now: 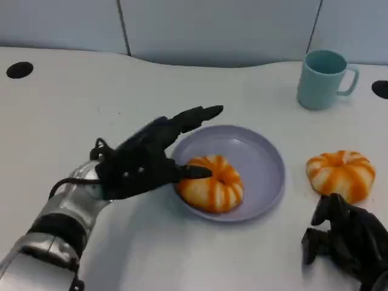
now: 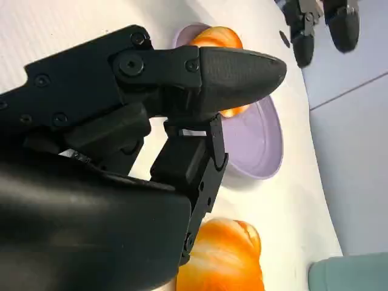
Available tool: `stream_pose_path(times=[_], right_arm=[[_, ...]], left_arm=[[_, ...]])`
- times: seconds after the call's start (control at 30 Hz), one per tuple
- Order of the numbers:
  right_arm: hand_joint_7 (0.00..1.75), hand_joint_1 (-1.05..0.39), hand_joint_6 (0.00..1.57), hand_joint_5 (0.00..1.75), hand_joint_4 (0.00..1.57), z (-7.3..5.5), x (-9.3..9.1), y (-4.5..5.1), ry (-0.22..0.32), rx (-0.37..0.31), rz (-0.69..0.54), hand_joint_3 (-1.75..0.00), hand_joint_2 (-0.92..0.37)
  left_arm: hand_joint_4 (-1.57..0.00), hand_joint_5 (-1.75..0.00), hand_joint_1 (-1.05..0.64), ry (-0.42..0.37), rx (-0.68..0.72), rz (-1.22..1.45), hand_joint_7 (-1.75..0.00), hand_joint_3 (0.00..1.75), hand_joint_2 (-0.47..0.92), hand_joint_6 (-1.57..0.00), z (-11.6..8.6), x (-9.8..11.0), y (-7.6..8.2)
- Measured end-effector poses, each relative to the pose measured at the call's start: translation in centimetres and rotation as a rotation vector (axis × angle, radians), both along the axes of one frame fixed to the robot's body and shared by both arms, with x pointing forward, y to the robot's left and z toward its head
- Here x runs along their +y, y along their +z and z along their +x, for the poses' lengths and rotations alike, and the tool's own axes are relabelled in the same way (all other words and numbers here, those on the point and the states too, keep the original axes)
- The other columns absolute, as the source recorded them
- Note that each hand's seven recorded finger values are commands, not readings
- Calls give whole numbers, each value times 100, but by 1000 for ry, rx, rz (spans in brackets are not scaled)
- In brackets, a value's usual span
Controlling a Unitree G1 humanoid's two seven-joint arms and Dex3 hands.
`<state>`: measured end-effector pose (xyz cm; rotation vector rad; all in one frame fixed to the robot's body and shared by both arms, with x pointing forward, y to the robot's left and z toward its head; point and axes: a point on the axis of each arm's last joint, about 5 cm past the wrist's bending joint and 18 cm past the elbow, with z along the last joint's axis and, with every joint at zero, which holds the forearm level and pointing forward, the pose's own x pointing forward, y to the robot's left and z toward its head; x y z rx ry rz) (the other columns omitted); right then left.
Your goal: Grasp the bread from the table and place it into the plate.
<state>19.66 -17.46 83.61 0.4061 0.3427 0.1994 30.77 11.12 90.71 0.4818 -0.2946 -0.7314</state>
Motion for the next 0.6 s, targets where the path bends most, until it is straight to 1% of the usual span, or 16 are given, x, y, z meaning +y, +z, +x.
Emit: stream_pose_path(times=[0.07,0.1,0.17,0.2,0.23,0.27,0.33,0.4,0.47,0.53,0.57,0.6], right_arm=[[135,-46,110,145,120,0,-1,0,0,0,-1,-48,-92],[135,-46,110,145,120,1,0,1,0,0,-2,-48,-92],[134,-46,111,145,120,5,6,-1,3,0,-2,-49,-92],[134,-46,110,145,120,8,10,-2,4,-1,-2,-49,-92],[133,-45,110,145,119,9,14,-2,5,-2,0,-49,-92],[133,-45,110,144,119,9,16,-4,6,-4,-1,-50,-92],[133,-45,111,144,120,11,18,-8,6,-6,-5,-50,-92],[132,-45,111,144,121,13,18,-12,5,-10,-11,-50,-92],[131,-45,112,142,121,17,19,-14,5,-10,-17,-49,-92],[131,-45,112,142,122,25,25,-13,4,-9,-19,-49,-92],[132,-45,112,142,121,27,28,-13,3,-9,-19,-49,-92],[132,-45,111,142,121,29,32,-14,3,-9,-17,-49,-92]], left_arm=[[-7,-42,-68,4,33,-67,-5,24,92,-21,-30,55,-40],[-12,-44,-68,1,43,-80,-6,23,92,-25,-39,69,-52],[-31,-52,-67,21,71,-210,-10,20,92,-39,-77,108,-87],[-35,-54,-67,48,79,-310,-11,20,92,-42,-115,121,-118],[-43,-59,-65,82,89,-408,-13,19,92,-49,-171,133,-170],[-46,-67,-63,118,111,-487,-13,18,92,-54,-232,146,-236],[-45,-87,-61,190,190,-623,-13,22,92,-60,-351,185,-373],[-45,-97,-61,257,288,-771,-14,28,92,-63,-485,217,-516],[-50,-105,-63,286,341,-853,-17,29,92,-69,-601,242,-610],[-56,-110,-66,301,392,-924,-20,28,92,-74,-701,265,-668],[-58,-118,-68,310,426,-957,-33,27,92,-73,-747,271,-686],[-60,-123,-69,325,462,-984,-51,27,92,-67,-799,274,-695]])
